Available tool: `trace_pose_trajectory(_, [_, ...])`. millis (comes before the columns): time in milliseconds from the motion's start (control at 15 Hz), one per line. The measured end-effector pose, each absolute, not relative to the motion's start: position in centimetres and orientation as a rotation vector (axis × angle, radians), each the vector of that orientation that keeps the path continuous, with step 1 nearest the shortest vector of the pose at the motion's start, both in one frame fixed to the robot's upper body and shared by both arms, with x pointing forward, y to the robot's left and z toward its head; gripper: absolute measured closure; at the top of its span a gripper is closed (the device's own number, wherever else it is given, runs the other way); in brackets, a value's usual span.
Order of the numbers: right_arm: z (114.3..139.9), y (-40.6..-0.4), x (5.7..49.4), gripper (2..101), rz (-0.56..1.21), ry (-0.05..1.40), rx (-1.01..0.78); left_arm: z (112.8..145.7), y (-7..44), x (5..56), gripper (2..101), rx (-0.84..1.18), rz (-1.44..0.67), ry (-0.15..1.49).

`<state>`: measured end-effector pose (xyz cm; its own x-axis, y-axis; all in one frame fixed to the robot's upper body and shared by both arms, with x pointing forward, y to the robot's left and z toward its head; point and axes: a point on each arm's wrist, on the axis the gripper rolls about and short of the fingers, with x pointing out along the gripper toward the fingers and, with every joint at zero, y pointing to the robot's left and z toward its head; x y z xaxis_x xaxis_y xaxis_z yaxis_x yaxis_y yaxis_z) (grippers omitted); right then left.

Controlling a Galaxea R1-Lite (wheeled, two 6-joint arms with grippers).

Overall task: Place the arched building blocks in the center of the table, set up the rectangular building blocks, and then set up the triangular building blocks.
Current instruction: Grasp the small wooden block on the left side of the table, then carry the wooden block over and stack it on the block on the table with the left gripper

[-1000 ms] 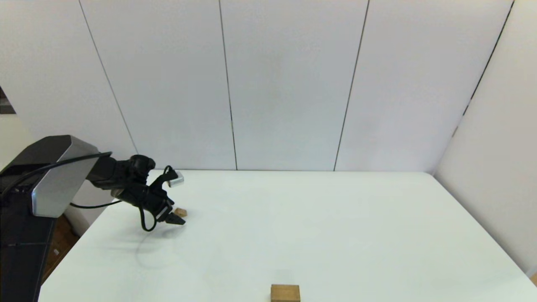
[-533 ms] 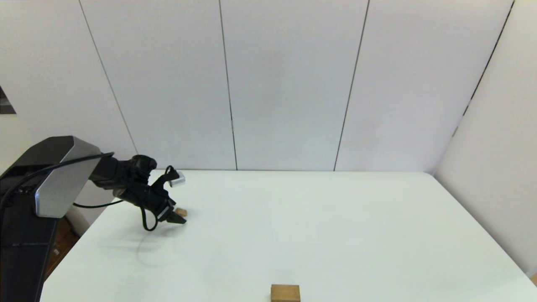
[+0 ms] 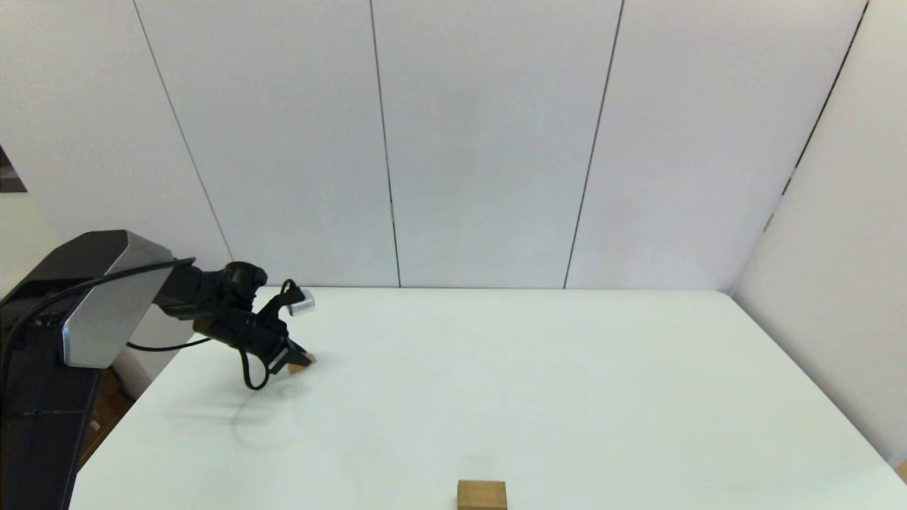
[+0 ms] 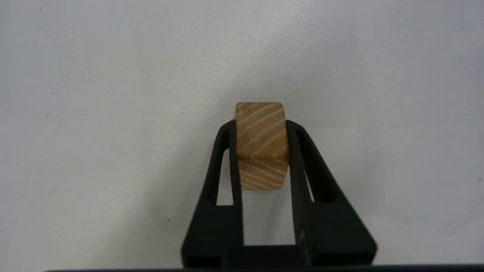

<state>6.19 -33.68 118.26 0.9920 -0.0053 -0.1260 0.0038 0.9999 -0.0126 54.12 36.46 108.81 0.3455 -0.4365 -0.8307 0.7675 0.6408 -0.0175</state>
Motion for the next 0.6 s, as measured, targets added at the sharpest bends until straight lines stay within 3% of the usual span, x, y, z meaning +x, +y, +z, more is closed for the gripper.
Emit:
trace_pose_trajectory(333, [118.3, -33.7, 6.2, 4.3, -0.004, 0.126, -0.013, 109.2, 36.5, 54.1, 80.2, 0.414, -0.806, 0.915])
trace_pose_trajectory(600, [118.3, -33.7, 6.2, 4.3, -0.004, 0.126, -0.013, 112.5, 35.4, 54.0, 80.2, 0.412, -0.823, 0.847])
